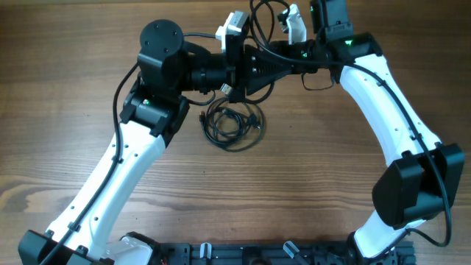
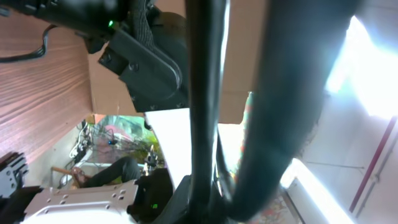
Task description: Untangle cables
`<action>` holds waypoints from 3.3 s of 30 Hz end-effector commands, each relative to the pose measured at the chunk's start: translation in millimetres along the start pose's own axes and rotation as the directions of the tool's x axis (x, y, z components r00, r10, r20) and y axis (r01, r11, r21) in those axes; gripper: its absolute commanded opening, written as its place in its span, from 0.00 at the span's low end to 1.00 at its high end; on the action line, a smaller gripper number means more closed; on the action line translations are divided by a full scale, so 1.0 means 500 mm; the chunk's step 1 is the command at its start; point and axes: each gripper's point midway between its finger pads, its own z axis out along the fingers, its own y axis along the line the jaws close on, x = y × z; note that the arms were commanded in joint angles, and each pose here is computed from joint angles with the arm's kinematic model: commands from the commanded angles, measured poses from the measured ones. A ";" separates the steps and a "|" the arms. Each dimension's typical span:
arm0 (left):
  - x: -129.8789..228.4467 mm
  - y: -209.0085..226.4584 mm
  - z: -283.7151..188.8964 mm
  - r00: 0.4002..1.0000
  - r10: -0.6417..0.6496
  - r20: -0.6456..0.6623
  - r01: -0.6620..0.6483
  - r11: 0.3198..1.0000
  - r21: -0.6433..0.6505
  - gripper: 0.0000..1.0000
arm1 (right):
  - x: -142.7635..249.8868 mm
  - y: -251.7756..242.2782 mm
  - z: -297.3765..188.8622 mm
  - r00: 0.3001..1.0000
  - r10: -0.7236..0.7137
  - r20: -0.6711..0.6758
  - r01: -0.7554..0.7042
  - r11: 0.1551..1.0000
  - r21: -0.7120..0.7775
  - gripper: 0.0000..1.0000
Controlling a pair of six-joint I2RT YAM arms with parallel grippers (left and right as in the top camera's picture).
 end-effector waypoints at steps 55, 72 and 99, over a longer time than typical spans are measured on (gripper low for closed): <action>-0.010 -0.027 -0.022 1.000 -0.011 0.018 0.011 1.000 0.020 0.04 | -0.039 -0.039 0.002 0.996 0.049 0.070 -0.051 0.998 0.024 0.04; -0.233 0.182 -0.303 0.811 -0.037 0.584 0.221 0.944 -0.246 0.04 | 0.023 0.021 -0.198 0.995 0.076 0.066 -0.079 0.996 0.034 0.04; -0.166 0.407 -0.719 0.368 0.516 0.774 0.783 0.276 -0.557 0.04 | 0.070 -0.448 -0.607 0.541 0.278 0.794 -0.841 0.200 0.503 0.04</action>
